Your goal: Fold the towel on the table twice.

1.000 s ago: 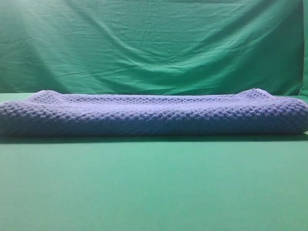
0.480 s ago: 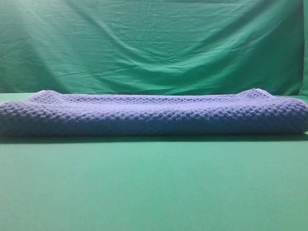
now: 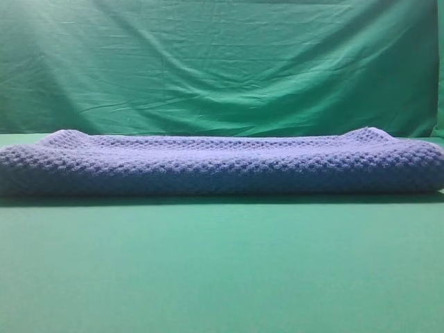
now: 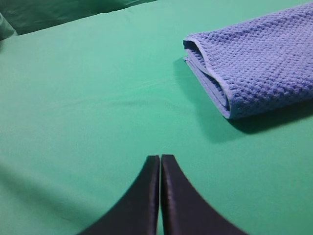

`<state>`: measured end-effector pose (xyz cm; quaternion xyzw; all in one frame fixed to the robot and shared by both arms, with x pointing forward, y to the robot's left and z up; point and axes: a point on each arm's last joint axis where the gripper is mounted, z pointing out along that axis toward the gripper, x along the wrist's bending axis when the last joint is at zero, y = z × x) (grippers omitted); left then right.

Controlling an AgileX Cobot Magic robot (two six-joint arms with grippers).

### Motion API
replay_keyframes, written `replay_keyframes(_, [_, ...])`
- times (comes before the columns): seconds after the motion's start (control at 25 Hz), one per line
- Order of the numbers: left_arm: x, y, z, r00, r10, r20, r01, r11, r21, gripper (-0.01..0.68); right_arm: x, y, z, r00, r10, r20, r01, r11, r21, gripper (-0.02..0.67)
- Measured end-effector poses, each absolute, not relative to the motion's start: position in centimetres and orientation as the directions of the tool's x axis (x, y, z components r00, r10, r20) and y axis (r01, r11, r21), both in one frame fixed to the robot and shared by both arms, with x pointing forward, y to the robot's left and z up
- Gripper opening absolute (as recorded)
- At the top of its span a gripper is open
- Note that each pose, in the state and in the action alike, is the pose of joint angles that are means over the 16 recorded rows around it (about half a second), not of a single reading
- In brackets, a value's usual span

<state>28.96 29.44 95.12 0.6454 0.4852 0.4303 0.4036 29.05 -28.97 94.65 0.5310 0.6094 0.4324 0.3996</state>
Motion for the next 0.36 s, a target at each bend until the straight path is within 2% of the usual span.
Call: replay_keyframes(0.36, [28.98,29.44,95.15,0.157,0.974,0.164,0.273,-0.202,0.940,0.000,29.05,-28.97,94.65,-0.117,0.993,-0.028,0.302,0.062,0.951,0.000])
